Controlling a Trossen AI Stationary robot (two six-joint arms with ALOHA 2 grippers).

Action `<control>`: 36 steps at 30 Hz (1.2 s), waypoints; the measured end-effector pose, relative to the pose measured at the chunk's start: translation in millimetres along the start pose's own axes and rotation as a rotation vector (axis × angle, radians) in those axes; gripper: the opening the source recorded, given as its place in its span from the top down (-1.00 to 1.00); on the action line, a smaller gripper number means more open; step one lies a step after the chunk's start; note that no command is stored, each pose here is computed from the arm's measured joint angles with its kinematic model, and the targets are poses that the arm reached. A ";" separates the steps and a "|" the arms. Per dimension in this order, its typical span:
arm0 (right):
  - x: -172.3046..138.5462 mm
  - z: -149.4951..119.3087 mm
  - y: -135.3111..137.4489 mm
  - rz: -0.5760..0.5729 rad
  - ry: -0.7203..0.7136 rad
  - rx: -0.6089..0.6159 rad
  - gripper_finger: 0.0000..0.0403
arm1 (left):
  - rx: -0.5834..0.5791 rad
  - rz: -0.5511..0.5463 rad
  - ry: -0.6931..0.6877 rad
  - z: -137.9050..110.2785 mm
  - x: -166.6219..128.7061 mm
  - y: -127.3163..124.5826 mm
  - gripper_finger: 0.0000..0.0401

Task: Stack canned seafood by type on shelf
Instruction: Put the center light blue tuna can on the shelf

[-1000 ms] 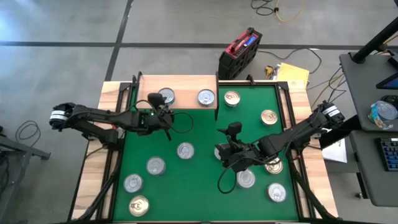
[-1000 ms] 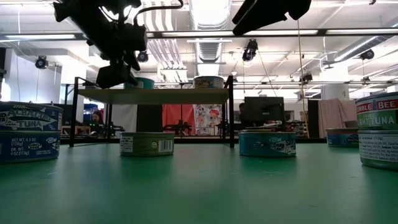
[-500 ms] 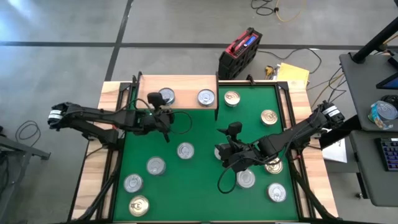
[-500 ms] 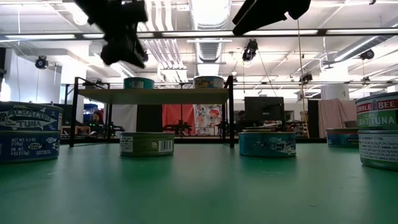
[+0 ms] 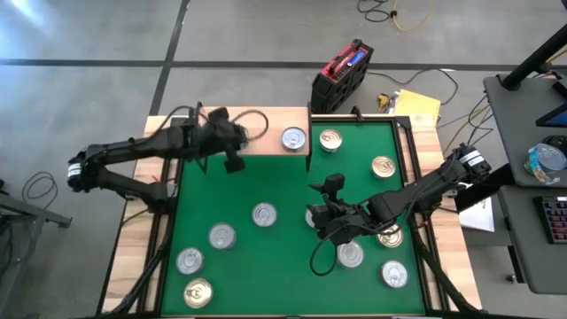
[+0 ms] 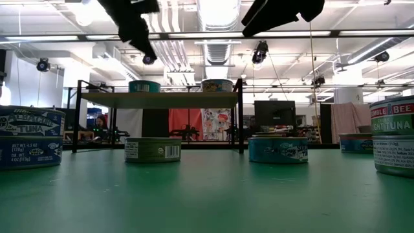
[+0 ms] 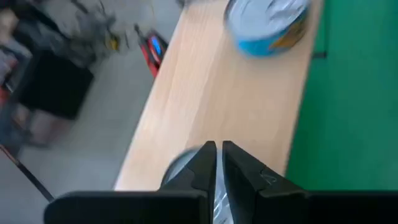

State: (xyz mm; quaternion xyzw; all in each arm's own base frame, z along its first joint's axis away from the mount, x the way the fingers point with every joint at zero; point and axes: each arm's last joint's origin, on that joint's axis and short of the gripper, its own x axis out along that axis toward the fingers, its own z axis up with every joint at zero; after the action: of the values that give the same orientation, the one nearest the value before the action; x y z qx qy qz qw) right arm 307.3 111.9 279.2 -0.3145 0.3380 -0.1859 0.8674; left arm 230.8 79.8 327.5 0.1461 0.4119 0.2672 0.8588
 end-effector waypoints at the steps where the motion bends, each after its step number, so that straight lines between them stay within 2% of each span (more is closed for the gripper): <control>1: -0.1 0.0 -0.2 -0.005 0.001 0.011 -0.45 | -0.029 -0.005 0.018 -3.5 3.9 4.4 0.97; 5: 0.1 -0.1 -0.6 -0.006 0.001 0.047 -0.32 | -0.107 -0.045 0.071 -14.1 19.2 14.3 1.00; 15: 0.3 -0.1 -0.8 -0.006 0.001 0.052 -0.06 | -0.095 -0.080 0.122 -23.1 33.2 7.5 1.00; 36: 0.3 0.0 -0.6 -0.002 0.000 0.054 -0.02 | 0.059 -0.111 0.178 -29.3 32.8 4.5 1.00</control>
State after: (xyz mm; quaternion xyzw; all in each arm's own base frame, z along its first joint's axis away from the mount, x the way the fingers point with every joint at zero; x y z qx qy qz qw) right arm 307.4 111.3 279.4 -0.2913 0.3328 -0.1956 0.8753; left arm 223.2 103.4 290.8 0.1240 0.5016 0.2189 0.8277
